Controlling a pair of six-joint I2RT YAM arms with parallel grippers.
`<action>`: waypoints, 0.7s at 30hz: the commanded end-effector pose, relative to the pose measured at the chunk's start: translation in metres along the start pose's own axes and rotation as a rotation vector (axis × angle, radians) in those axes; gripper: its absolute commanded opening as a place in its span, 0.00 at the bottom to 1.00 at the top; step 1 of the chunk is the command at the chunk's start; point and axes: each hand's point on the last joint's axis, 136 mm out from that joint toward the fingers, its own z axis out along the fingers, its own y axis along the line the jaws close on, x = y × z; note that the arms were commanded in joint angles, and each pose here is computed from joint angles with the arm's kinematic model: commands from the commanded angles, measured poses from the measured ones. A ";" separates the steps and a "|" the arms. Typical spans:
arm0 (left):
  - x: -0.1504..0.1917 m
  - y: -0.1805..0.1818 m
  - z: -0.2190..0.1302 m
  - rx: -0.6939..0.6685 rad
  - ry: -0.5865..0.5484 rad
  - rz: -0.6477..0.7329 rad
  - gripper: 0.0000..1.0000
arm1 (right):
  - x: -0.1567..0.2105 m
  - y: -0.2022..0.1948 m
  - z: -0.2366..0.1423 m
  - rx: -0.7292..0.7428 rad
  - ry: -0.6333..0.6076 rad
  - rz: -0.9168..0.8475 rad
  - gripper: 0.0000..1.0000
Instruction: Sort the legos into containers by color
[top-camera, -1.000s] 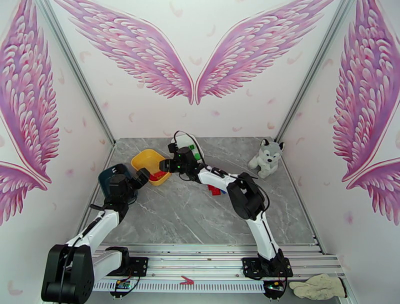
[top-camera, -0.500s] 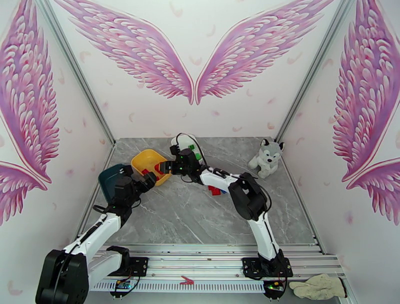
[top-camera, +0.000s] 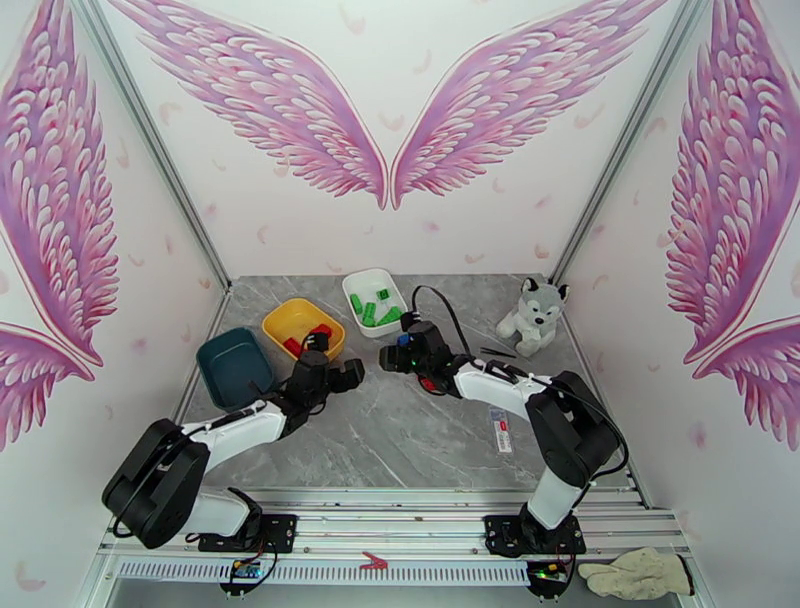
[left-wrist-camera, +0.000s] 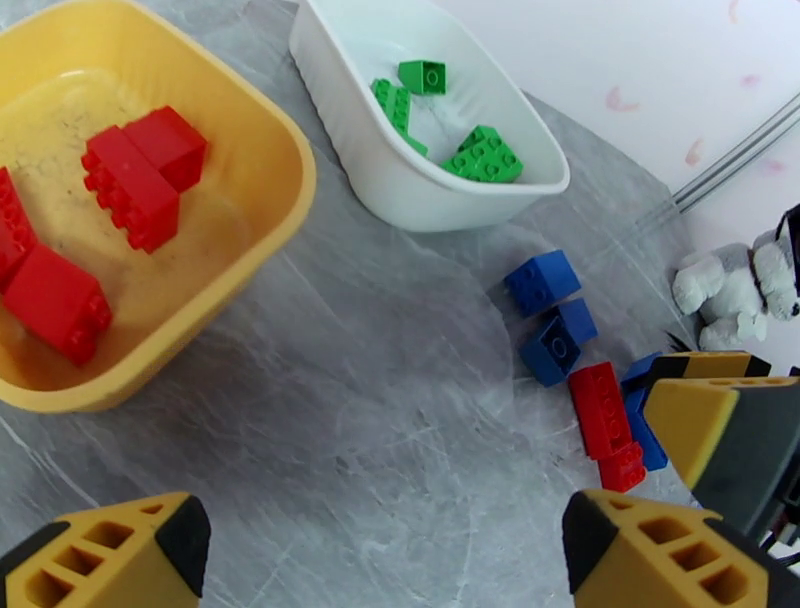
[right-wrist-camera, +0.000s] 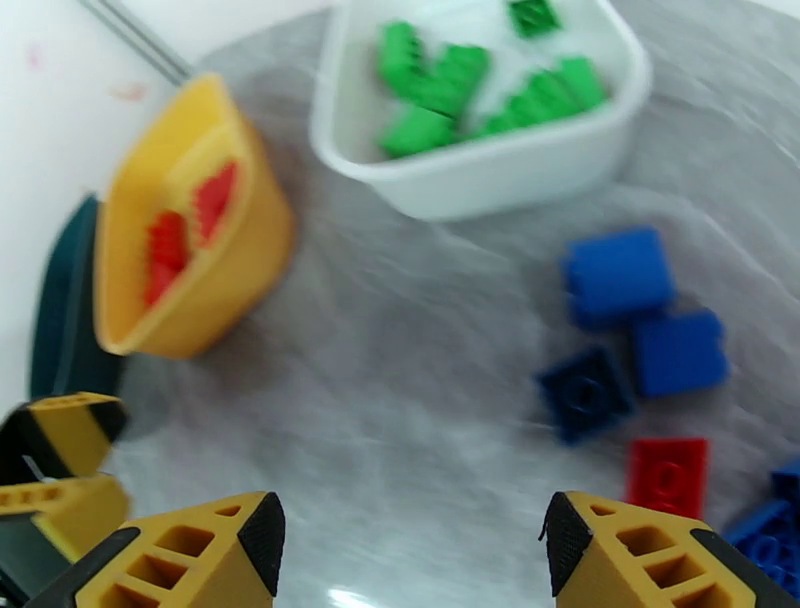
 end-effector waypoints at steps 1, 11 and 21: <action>-0.014 -0.016 0.008 0.037 -0.044 -0.021 0.98 | 0.008 -0.037 0.000 0.181 0.019 -0.051 0.76; -0.009 -0.019 0.014 0.037 -0.031 -0.021 0.98 | 0.012 -0.062 0.026 0.326 0.101 -0.120 0.71; -0.011 -0.014 0.011 0.021 -0.038 -0.018 0.98 | 0.019 -0.072 0.039 0.375 0.141 -0.146 0.64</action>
